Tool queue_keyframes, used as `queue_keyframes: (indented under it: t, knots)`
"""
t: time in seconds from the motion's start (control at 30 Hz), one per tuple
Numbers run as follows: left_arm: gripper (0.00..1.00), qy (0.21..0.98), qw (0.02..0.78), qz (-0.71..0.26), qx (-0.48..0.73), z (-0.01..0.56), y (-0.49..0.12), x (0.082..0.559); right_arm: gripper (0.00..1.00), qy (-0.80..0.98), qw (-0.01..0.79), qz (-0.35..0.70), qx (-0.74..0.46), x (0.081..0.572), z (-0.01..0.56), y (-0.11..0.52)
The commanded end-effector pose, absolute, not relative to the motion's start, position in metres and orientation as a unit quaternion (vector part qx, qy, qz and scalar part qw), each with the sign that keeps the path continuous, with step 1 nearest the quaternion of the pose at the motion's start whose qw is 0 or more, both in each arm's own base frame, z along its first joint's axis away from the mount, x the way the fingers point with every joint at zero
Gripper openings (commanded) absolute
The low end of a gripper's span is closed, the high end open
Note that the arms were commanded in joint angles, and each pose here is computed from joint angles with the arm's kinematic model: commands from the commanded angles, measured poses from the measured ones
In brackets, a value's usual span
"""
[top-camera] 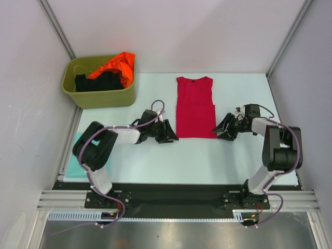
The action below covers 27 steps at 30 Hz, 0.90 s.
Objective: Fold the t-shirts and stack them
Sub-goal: Fold the tshirt
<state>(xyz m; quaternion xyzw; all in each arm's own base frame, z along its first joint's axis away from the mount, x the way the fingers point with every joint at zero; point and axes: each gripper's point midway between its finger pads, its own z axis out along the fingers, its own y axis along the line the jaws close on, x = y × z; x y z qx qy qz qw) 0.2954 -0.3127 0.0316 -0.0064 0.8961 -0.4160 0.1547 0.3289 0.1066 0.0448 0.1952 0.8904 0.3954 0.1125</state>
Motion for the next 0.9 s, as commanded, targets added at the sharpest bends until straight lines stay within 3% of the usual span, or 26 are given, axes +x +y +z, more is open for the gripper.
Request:
queue_keyframes:
  t: [0.0, 0.13, 0.43, 0.87]
  knots:
    - [0.5, 0.893, 0.201, -0.399, -0.042, 0.053, -0.295, 0.29, 0.58, 0.893, 0.148, 0.369, 0.21, 0.319, 0.061, 0.098]
    - [0.54, 0.879, 0.206, -0.415, -0.11, 0.057, -0.292, 0.277, 0.62, 0.875, 0.157, 0.371, 0.27, 0.303, 0.053, 0.099]
    - [0.5, 0.782, 0.186, -0.496, -0.328, 0.047, -0.315, 0.302, 0.58, 0.824, 0.197, 0.38, 0.371, 0.321, 0.046, 0.101]
    - [0.46, 0.786, 0.154, -0.371, -0.47, -0.003, -0.307, 0.309, 0.47, 0.801, 0.186, 0.346, 0.452, 0.332, 0.021, 0.095]
